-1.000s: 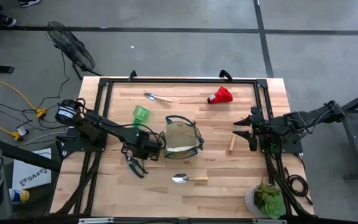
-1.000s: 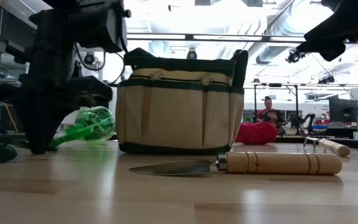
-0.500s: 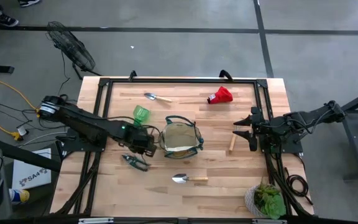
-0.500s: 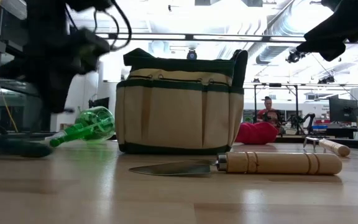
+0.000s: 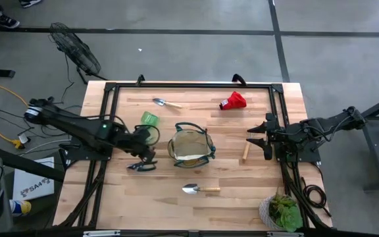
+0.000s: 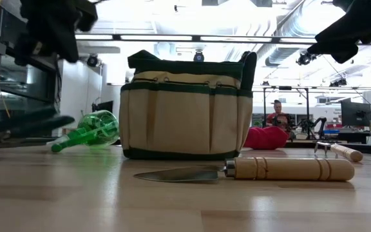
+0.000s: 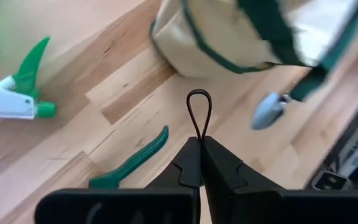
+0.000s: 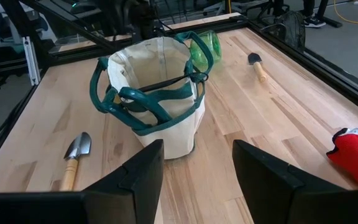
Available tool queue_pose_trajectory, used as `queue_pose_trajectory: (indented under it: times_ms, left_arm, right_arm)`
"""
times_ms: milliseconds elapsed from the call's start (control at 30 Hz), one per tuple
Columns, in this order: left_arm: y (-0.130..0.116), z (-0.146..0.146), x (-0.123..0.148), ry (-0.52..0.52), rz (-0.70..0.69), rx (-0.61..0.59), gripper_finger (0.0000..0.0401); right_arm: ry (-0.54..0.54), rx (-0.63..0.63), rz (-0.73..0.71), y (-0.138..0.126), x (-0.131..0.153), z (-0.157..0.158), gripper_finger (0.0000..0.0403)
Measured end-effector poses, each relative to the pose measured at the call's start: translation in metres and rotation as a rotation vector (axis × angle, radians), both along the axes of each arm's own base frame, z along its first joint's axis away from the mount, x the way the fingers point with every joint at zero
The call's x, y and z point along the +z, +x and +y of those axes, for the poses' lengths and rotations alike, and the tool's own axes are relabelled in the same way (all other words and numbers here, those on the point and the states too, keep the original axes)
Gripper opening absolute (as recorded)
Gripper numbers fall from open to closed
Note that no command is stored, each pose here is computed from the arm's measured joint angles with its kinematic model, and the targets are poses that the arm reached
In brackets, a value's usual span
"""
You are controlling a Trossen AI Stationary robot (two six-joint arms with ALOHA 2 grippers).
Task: Pick & Place Garden tools in Gardening bag
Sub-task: Put the green shears into the gardening bag
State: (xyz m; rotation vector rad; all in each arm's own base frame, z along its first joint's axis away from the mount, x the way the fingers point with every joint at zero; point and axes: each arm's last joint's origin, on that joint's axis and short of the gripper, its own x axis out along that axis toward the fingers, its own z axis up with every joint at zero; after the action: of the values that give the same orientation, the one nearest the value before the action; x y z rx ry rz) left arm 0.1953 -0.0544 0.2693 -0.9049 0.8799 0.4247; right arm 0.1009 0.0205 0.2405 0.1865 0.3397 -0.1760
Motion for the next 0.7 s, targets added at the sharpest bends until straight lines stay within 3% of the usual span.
queue_pose_trajectory:
  times_ms: [233, 700]
  left_arm:
    - [-0.018, -0.006, 0.017, 0.085, -0.114, -0.065, 0.0000]
    - [-0.026, -0.009, 0.085, 0.440, -0.303, -0.225, 0.0000]
  right_arm:
    - [0.000, 0.000, 0.000, 0.000, 0.000, 0.000, 0.0183]
    - [0.000, 0.000, 0.000, 0.000, 0.000, 0.000, 0.0183]
